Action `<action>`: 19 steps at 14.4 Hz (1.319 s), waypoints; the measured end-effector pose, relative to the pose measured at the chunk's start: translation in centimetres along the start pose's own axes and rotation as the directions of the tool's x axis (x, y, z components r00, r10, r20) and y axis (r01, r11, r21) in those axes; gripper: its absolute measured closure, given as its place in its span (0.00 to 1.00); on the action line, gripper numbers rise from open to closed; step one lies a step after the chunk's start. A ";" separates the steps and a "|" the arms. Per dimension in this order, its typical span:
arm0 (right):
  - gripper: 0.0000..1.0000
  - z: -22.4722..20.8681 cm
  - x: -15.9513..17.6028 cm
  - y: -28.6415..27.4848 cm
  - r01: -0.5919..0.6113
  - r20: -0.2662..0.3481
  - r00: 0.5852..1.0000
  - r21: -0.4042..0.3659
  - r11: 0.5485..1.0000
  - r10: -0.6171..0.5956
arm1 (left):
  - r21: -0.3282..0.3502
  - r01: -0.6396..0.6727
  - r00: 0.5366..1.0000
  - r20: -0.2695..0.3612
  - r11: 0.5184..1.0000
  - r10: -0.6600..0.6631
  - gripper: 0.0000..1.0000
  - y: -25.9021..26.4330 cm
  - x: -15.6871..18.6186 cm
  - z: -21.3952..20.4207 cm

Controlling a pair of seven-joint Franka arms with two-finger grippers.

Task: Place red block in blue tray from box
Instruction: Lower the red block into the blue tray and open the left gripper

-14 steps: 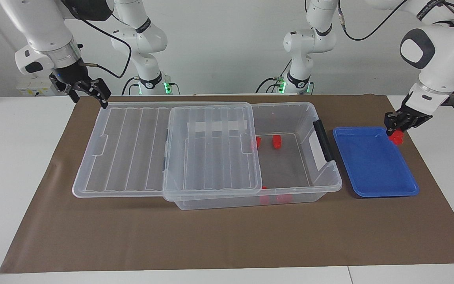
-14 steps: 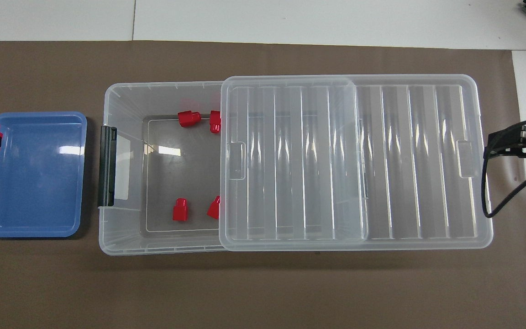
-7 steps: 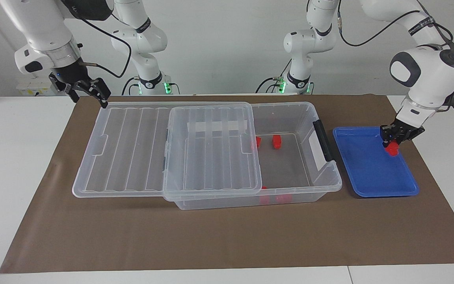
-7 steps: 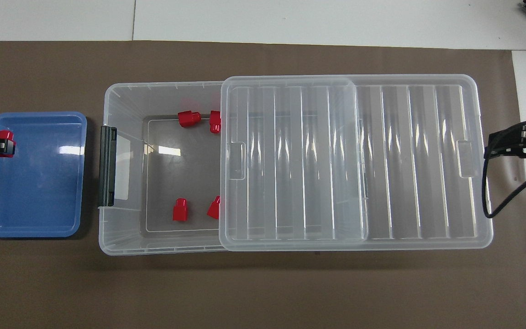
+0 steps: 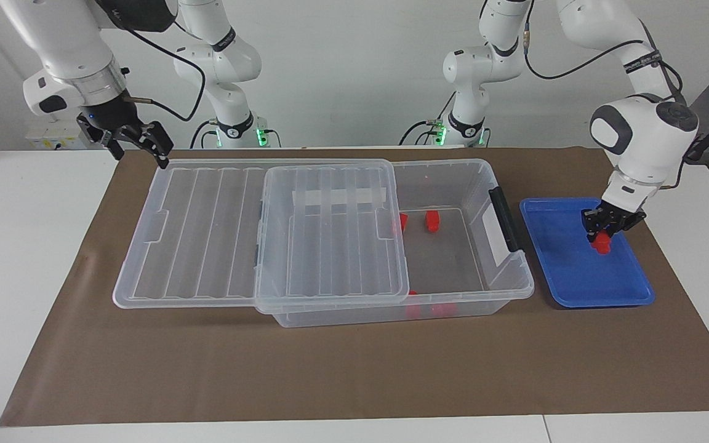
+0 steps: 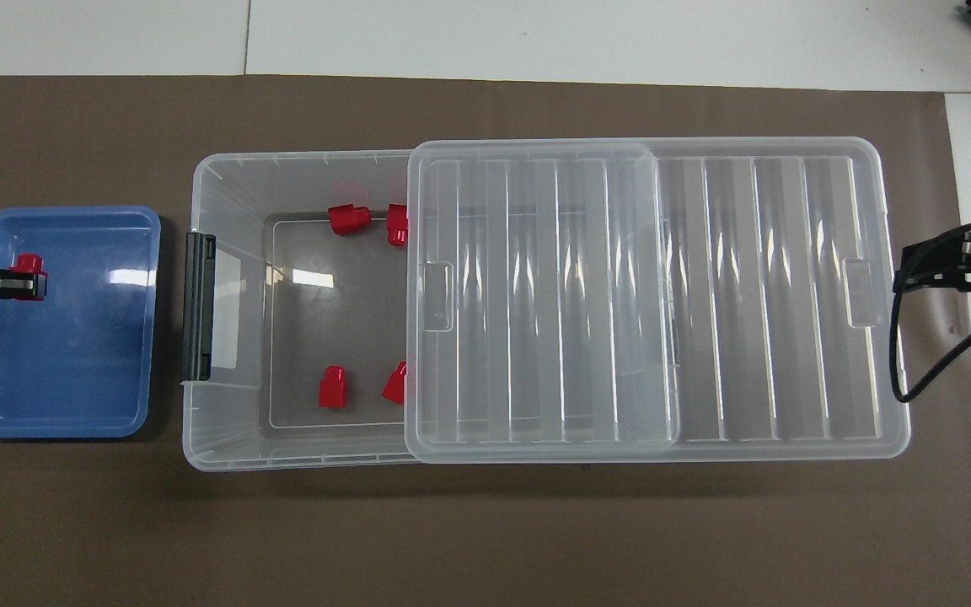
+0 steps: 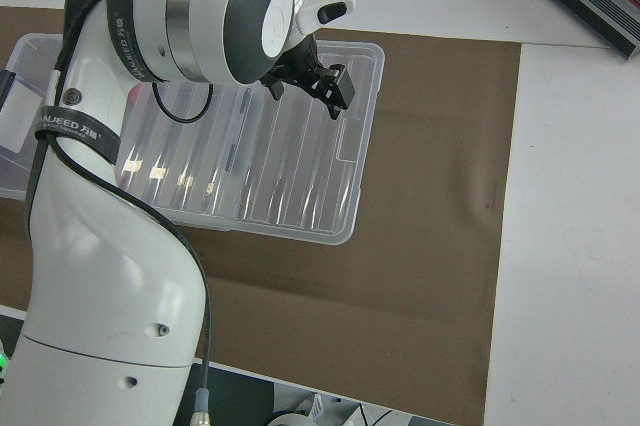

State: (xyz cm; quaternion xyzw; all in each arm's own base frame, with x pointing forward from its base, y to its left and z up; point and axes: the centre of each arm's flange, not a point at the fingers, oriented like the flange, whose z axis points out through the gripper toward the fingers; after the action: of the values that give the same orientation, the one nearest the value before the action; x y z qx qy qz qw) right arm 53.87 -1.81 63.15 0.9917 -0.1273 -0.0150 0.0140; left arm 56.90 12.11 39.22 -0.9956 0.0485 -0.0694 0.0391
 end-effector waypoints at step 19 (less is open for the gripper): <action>0.00 0.0 0.0 0.0 0.000 0.000 1.000 0.001 1.000 0.000 | -0.032 0.119 0.993 -0.016 0.992 -0.120 0.66 2.7 0.4 8.5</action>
State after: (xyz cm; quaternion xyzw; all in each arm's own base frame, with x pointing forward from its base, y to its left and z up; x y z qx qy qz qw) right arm 53.86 -1.80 63.16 0.9917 -0.1272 -0.0150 0.0135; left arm 58.24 10.01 30.62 -0.9966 -0.0097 -0.0797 0.0191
